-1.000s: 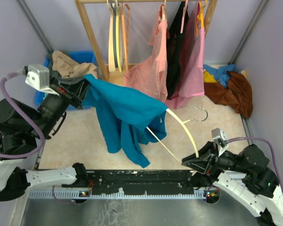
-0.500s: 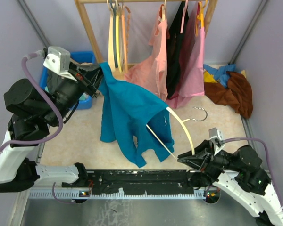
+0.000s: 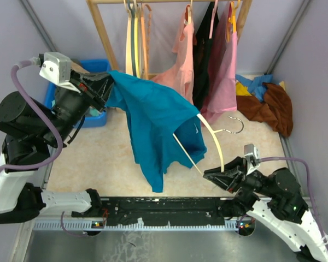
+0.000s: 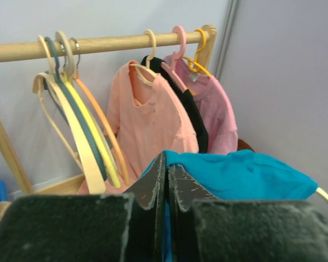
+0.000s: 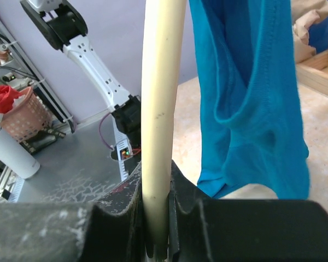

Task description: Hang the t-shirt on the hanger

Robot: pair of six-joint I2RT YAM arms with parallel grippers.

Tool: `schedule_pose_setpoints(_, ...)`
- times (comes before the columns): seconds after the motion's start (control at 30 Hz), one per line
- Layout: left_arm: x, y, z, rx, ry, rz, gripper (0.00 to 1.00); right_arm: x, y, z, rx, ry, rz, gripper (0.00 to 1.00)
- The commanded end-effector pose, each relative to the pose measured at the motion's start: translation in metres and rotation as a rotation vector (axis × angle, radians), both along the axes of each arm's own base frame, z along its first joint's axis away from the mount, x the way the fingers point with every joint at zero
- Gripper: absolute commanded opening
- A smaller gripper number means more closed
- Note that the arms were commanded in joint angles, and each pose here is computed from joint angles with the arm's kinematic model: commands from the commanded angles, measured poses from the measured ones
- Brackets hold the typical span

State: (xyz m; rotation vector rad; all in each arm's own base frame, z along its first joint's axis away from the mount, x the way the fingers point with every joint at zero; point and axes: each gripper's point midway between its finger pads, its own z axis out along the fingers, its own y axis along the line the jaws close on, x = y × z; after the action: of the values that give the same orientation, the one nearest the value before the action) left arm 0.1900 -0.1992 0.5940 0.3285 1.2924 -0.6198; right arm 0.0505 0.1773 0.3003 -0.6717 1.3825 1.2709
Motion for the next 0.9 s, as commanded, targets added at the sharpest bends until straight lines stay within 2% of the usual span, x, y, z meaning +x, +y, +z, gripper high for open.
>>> schedule_pose_setpoints(0.0,0.011,0.016,0.0,0.014,0.005,0.112,0.09,-0.02,-0.017,0.065,0.164,-0.162,0.016,0.0)
schedule_pose_setpoints(0.2,0.034,0.023,-0.023,0.094,0.038,0.279,0.15,-0.029,-0.008,0.063,0.136,-0.136,0.102,0.0)
schedule_pose_setpoints(0.33,0.043,0.019,-0.035,0.139,0.045,0.331,0.22,-0.028,-0.005,0.06,0.109,-0.116,0.11,0.0)
schedule_pose_setpoints(0.47,0.05,0.02,-0.042,0.163,0.073,0.389,0.37,-0.023,-0.001,0.058,0.092,-0.089,0.106,0.0)
schedule_pose_setpoints(0.53,0.052,0.025,-0.048,0.184,0.118,0.427,0.47,-0.019,-0.001,0.057,0.083,-0.071,0.087,0.0)
schedule_pose_setpoints(0.7,0.051,0.043,-0.058,0.207,0.194,0.507,0.59,-0.008,-0.001,0.056,0.07,-0.039,0.035,0.0)
schedule_pose_setpoints(0.77,0.047,0.051,-0.062,0.197,0.211,0.513,0.65,-0.004,0.001,0.056,0.065,-0.027,0.023,0.0)
schedule_pose_setpoints(0.8,0.046,0.052,-0.063,0.187,0.217,0.507,0.73,-0.002,0.002,0.054,0.058,-0.019,0.018,0.0)
schedule_pose_setpoints(0.87,0.042,0.053,-0.066,0.172,0.223,0.478,0.75,0.001,0.004,0.05,0.047,-0.004,0.011,0.0)
